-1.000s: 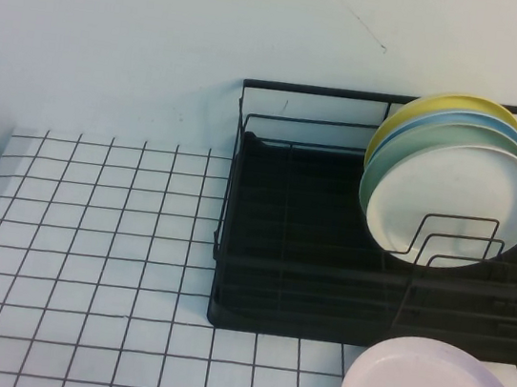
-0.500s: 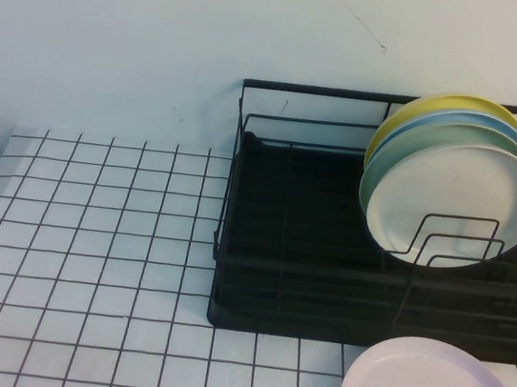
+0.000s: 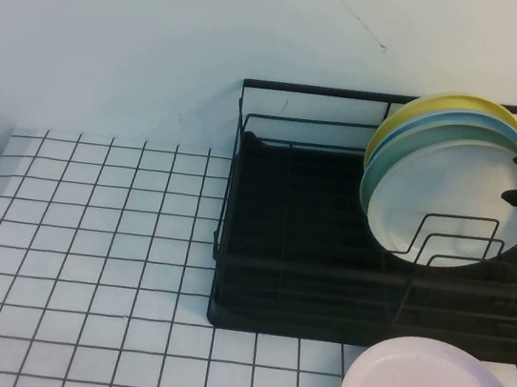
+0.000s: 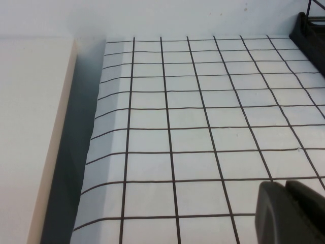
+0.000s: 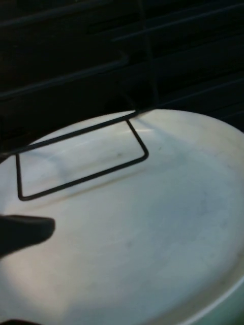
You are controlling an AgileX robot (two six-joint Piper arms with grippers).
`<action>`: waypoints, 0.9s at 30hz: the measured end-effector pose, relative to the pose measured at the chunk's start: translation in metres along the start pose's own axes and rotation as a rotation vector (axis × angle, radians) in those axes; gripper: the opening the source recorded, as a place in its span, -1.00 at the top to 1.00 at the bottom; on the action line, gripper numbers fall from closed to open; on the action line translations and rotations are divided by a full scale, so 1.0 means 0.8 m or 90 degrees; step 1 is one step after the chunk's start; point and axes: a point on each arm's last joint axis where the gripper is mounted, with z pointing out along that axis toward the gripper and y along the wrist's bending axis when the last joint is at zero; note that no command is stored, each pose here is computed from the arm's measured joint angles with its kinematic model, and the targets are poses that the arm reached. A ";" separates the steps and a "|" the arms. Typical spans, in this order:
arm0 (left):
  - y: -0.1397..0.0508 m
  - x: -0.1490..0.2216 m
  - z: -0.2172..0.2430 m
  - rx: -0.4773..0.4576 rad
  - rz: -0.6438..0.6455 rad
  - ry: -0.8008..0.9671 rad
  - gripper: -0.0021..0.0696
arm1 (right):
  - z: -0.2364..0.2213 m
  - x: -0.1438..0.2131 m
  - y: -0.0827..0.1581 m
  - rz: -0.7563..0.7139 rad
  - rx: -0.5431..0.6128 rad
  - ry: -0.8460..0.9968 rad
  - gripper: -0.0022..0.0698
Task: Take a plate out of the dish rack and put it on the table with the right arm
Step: Grasp the plate from the shelf
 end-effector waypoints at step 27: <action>0.000 0.000 0.000 0.000 0.000 0.000 0.95 | -0.019 -0.032 -0.011 0.032 0.045 -0.111 0.10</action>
